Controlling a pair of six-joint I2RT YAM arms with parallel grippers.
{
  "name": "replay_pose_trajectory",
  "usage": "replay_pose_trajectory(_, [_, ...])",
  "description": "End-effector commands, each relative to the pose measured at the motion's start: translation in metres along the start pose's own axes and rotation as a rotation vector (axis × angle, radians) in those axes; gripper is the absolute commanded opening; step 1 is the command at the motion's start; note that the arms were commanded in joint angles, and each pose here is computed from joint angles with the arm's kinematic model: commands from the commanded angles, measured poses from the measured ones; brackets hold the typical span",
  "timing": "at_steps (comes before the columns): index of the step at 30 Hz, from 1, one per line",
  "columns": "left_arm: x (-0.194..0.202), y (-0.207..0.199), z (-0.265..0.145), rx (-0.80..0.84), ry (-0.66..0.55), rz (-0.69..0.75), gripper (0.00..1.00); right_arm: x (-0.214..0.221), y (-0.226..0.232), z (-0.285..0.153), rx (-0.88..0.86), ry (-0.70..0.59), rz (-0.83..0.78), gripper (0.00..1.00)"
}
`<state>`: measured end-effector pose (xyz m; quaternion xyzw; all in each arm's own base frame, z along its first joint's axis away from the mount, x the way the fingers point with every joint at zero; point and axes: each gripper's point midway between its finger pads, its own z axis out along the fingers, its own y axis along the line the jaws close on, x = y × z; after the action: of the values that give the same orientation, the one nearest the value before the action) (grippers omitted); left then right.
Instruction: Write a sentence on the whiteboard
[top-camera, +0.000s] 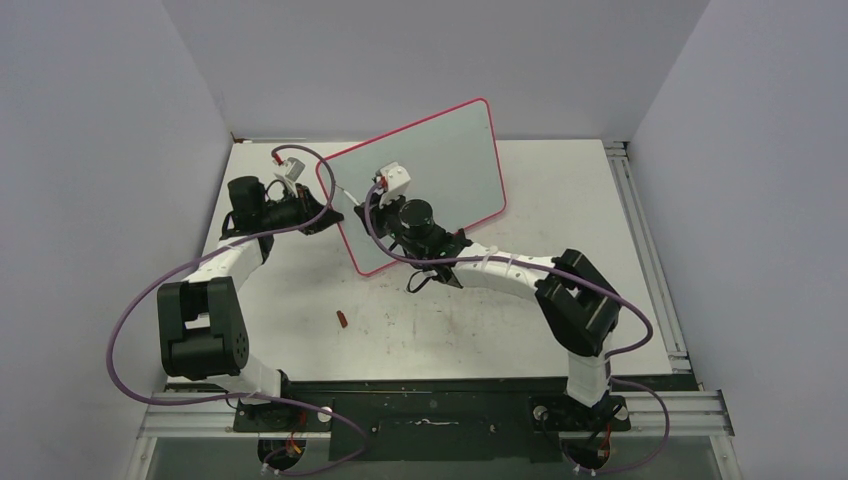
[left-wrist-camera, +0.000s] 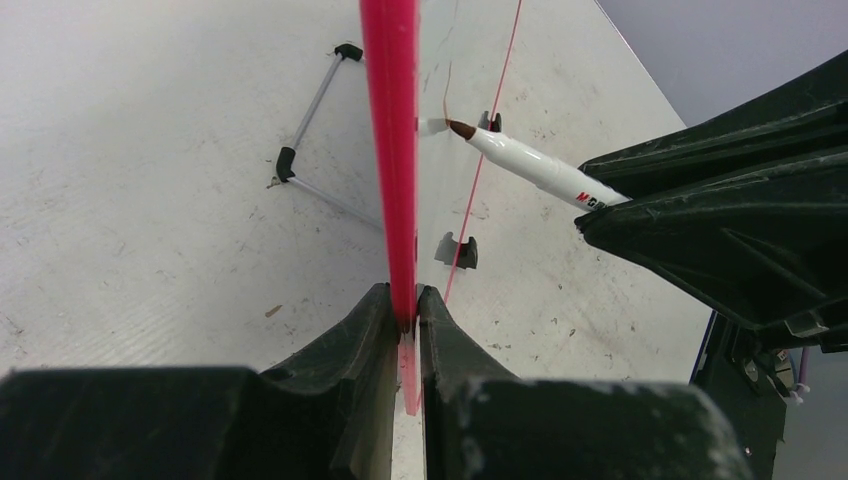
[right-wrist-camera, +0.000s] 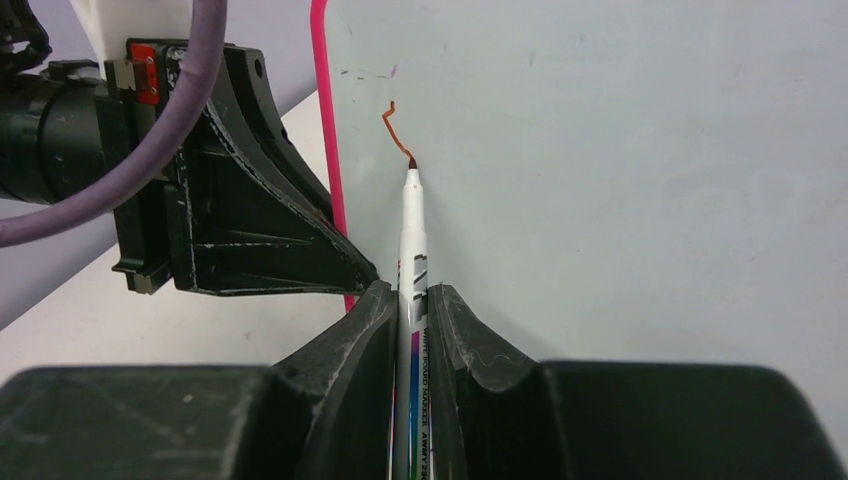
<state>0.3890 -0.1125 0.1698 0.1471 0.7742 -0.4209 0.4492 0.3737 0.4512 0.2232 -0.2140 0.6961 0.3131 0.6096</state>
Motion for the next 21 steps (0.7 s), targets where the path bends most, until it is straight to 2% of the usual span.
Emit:
replay_pose_trajectory(1, [-0.011,-0.005,-0.001,0.005,-0.006,0.037,0.0,-0.043,0.001,-0.017,0.011,-0.098,-0.01,0.05])
replay_pose_trajectory(9, [-0.011,-0.005,-0.001,0.001,-0.005,0.036,0.0,-0.067,0.006,-0.032,-0.011,-0.162,-0.01,0.05])
replay_pose_trajectory(21, [-0.011,-0.005,-0.001,-0.001,-0.004,0.036,0.0,-0.065,0.006,-0.014,0.0,-0.156,-0.029,0.05])
